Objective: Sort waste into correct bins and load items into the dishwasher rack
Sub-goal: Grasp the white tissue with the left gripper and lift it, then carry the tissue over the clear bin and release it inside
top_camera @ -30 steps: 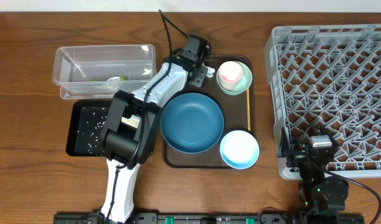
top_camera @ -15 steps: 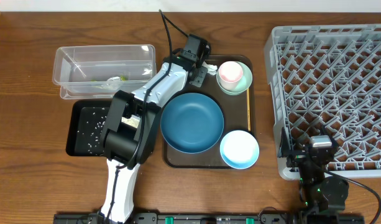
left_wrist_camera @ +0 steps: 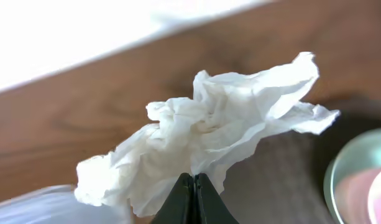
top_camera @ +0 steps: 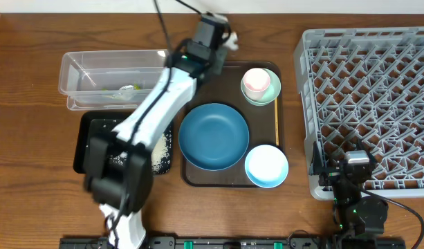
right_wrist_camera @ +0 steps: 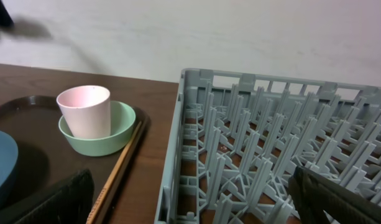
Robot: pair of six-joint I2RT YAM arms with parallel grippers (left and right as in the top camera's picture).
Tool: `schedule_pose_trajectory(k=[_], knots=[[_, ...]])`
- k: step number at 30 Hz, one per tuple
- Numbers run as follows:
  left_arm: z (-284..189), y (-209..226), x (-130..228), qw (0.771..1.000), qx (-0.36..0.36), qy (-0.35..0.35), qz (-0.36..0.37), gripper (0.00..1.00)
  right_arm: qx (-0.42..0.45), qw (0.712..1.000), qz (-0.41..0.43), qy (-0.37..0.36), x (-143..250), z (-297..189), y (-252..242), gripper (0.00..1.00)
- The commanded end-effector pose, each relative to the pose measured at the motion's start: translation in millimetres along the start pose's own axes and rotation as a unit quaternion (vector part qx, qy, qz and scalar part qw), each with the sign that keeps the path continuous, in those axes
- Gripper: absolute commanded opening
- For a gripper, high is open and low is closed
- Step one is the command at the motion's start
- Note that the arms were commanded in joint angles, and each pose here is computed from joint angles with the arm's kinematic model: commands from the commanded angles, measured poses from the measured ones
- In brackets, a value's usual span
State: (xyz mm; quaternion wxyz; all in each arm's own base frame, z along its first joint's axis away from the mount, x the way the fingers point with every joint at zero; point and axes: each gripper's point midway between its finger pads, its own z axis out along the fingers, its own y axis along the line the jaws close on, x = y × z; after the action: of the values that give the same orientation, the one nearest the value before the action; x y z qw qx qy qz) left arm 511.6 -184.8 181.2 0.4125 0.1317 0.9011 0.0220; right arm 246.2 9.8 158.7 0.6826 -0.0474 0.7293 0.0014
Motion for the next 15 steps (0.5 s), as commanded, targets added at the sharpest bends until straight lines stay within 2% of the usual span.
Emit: schedule_pose_trajectory(k=[1,11,15], knots=[[-16.2,42.3,-8.8,0.998,-0.06,-0.008,-0.027,0.06,0.002,1.0,0.006,0.001,0.9,-0.1,-0.3,0.99],[-27.9,144.0,44.1,0.984,-0.13,0.094,-0.074,0.06,0.002,1.0,0.006,0.001,0.9,-0.1,-0.3,0.99],[-31.7,185.6,62.1,0.971,-0.162,0.112,-0.133,0.06,0.001,1.0,0.006,0.001,0.9,-0.1,-0.2,0.99]])
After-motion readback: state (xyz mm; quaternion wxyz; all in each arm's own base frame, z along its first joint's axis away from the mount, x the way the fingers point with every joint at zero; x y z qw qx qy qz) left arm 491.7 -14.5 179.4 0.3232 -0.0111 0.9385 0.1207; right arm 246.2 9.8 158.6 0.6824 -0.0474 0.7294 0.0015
